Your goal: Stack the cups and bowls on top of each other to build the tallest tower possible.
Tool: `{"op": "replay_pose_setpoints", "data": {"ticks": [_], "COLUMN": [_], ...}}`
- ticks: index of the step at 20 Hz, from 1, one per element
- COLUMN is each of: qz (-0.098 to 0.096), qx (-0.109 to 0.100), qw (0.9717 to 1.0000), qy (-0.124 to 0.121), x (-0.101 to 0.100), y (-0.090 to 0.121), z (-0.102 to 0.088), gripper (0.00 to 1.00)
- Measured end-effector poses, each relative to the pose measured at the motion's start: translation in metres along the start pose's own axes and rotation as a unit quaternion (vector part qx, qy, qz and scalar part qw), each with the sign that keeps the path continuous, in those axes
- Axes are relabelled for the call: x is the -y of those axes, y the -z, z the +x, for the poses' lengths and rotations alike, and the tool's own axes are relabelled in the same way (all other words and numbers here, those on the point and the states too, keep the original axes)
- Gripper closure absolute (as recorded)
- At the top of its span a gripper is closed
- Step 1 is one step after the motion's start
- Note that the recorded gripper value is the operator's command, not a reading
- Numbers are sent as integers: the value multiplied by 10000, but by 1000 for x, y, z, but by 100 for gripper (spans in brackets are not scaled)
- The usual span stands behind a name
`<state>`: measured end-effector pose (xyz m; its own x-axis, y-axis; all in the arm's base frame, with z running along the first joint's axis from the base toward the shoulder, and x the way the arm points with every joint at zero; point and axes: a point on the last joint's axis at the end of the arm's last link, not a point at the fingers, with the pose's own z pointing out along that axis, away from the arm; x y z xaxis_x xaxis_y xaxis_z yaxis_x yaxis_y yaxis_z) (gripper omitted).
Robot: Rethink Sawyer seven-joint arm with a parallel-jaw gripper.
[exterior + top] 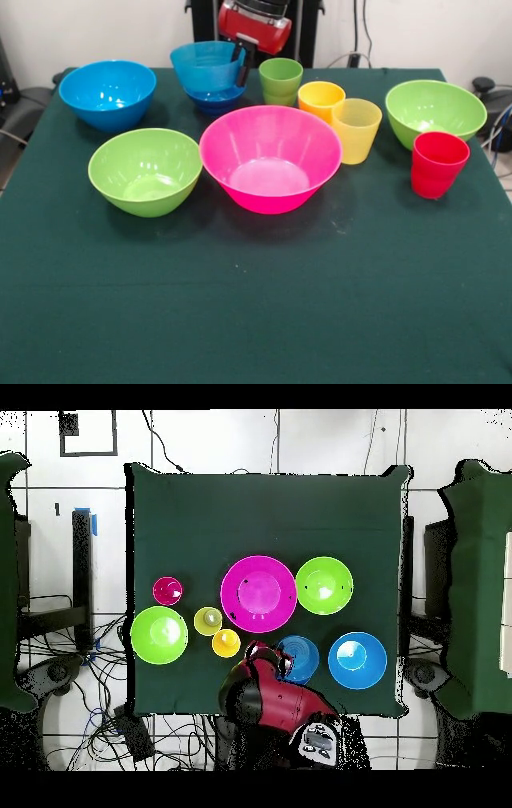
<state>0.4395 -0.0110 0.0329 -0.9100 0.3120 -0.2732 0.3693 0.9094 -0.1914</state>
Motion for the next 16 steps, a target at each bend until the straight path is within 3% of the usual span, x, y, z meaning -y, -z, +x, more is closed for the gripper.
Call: {"op": "replay_pose_setpoints", "data": {"ticks": [16], "qz": [-150], "qx": [-28], "qw": [9999], "qy": [22], "x": [-13], "y": [-2], "z": [1], "gripper": [100]}}
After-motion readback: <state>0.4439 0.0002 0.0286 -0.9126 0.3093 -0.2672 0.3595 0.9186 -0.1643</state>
